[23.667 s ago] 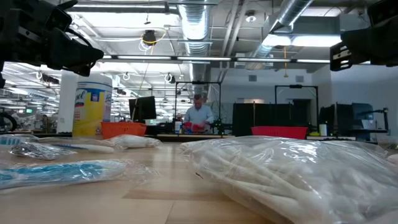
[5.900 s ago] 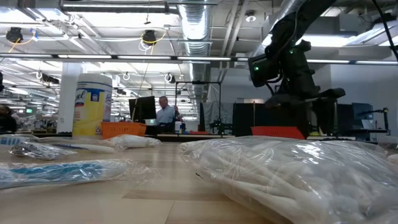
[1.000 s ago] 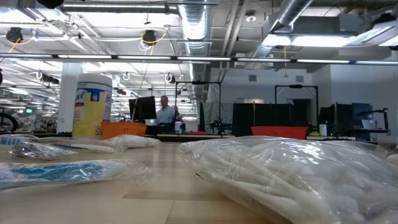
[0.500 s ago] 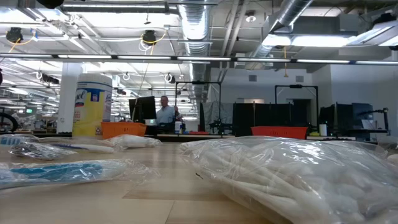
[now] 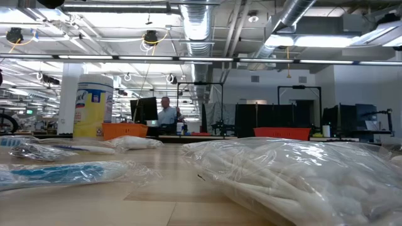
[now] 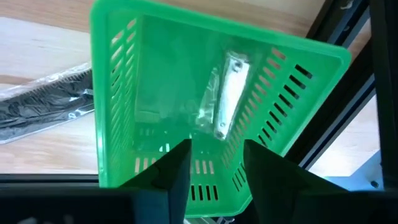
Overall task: Pick & Place Travel size toiletries
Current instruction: Put the cotton pack into the top red bin
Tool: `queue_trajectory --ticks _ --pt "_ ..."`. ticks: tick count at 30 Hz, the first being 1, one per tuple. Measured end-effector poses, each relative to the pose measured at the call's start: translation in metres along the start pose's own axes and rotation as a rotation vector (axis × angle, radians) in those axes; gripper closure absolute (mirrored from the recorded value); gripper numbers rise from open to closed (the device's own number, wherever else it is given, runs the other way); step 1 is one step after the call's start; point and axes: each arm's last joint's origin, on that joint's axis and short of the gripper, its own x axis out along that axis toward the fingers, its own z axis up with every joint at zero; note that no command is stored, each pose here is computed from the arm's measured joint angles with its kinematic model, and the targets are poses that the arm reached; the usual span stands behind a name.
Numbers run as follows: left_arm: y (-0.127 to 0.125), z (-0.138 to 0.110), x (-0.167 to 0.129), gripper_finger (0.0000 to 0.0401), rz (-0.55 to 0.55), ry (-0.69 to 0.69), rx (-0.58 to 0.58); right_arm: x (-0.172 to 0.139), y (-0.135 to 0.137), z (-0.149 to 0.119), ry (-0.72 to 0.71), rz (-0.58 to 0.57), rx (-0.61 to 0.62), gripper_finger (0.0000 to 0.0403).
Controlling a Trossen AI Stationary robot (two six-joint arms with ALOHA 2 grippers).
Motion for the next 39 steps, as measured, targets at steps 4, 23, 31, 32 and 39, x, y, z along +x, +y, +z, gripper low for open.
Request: queue_trajectory --ticks 4,23,31,32,39 --pt "0.000 0.000 0.000 0.0393 0.000 0.000 0.000 0.000 0.000 0.000 0.000 0.000 -0.002 0.0236" --pt "0.000 0.001 0.000 0.0393 0.001 -0.005 0.002 -0.028 0.021 0.002 0.029 0.096 -0.146 0.0189" --pt "0.000 0.000 0.000 0.0393 0.001 -0.004 0.002 -0.048 0.040 0.017 -0.035 0.203 -0.232 0.0188" --pt "0.000 0.000 0.000 0.0393 0.001 -0.004 0.002 -0.051 0.042 0.020 -0.044 0.218 -0.243 0.0188" --pt "0.001 0.000 0.000 0.0393 0.040 0.008 0.001 -0.077 0.061 0.037 -0.150 0.337 -0.349 0.0188"
